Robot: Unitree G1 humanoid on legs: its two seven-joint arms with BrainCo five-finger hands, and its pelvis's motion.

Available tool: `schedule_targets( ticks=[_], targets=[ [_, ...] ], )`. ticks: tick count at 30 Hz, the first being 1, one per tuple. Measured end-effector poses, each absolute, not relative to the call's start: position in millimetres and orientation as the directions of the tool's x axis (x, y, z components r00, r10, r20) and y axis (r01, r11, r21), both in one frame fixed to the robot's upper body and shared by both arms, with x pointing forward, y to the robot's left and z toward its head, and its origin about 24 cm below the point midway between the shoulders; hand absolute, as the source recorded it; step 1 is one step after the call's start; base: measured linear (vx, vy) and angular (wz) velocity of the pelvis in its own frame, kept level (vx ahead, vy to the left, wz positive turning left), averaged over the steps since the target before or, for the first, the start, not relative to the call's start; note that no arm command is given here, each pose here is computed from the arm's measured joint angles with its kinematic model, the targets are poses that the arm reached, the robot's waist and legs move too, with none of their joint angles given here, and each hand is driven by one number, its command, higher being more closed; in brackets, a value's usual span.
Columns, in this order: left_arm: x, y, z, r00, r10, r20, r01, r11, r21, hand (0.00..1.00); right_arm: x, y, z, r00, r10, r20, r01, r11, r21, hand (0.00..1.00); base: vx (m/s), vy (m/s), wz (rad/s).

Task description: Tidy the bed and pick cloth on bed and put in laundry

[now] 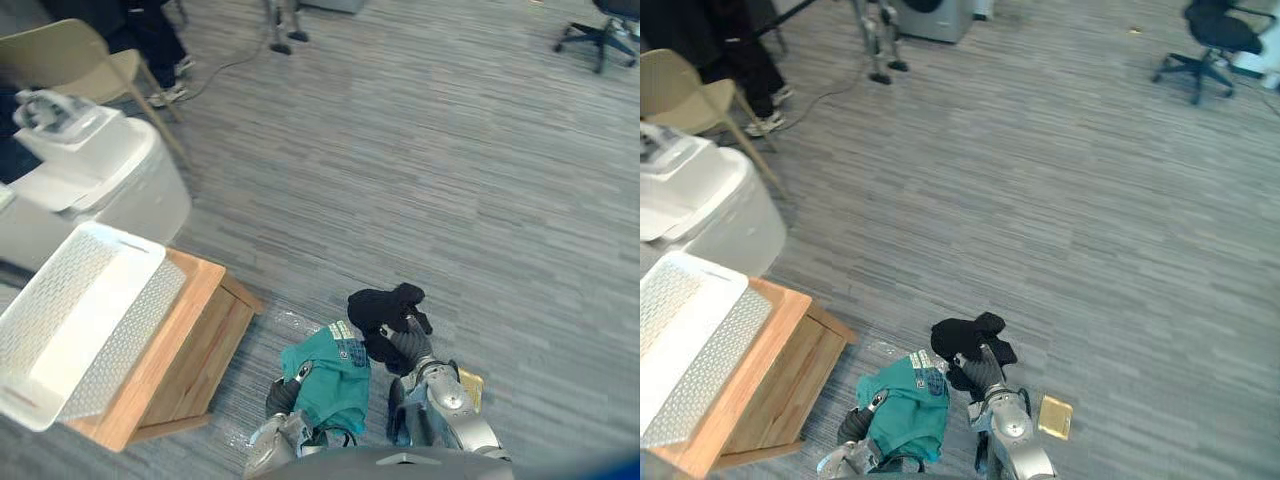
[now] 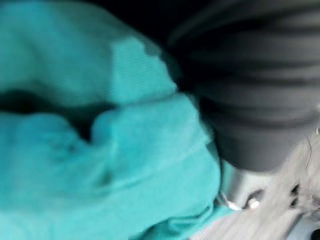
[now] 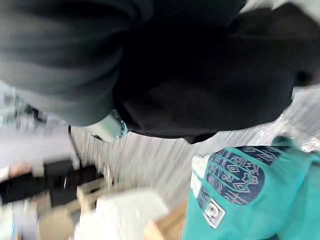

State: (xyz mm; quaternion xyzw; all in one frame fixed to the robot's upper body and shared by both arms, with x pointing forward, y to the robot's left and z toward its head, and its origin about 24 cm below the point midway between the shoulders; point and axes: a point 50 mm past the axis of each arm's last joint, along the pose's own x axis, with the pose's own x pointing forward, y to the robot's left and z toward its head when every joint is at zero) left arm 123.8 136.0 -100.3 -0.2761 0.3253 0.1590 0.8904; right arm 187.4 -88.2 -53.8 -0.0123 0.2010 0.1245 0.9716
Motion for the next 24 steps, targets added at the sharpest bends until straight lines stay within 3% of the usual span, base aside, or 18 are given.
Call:
schedule_targets(
  ticks=[8,16,24],
  targets=[
    [133.8,132.5,-95.9,0.755,0.081,-0.650,-0.454,0.780,-0.431,1.00,195.1,-92.0,-55.3,0.891,0.215,-0.401,-0.235,0.972,-0.001,1.00,0.31,0.039,0.57],
    [126.4,139.1,-100.3,0.729,0.077,-0.681,-0.430,0.825,-0.367,1.00,200.6,-99.1,-52.3,0.906,0.173,-0.387,-0.197,0.980,-0.025,1.00,0.36,0.105,1.64],
    [123.0,152.4,-105.0,0.719,0.109,-0.687,-0.387,0.883,-0.264,1.00,192.8,-98.6,-47.6,0.920,0.149,-0.362,-0.155,0.988,0.013,1.00,0.35,-0.195,1.63]
  ],
)
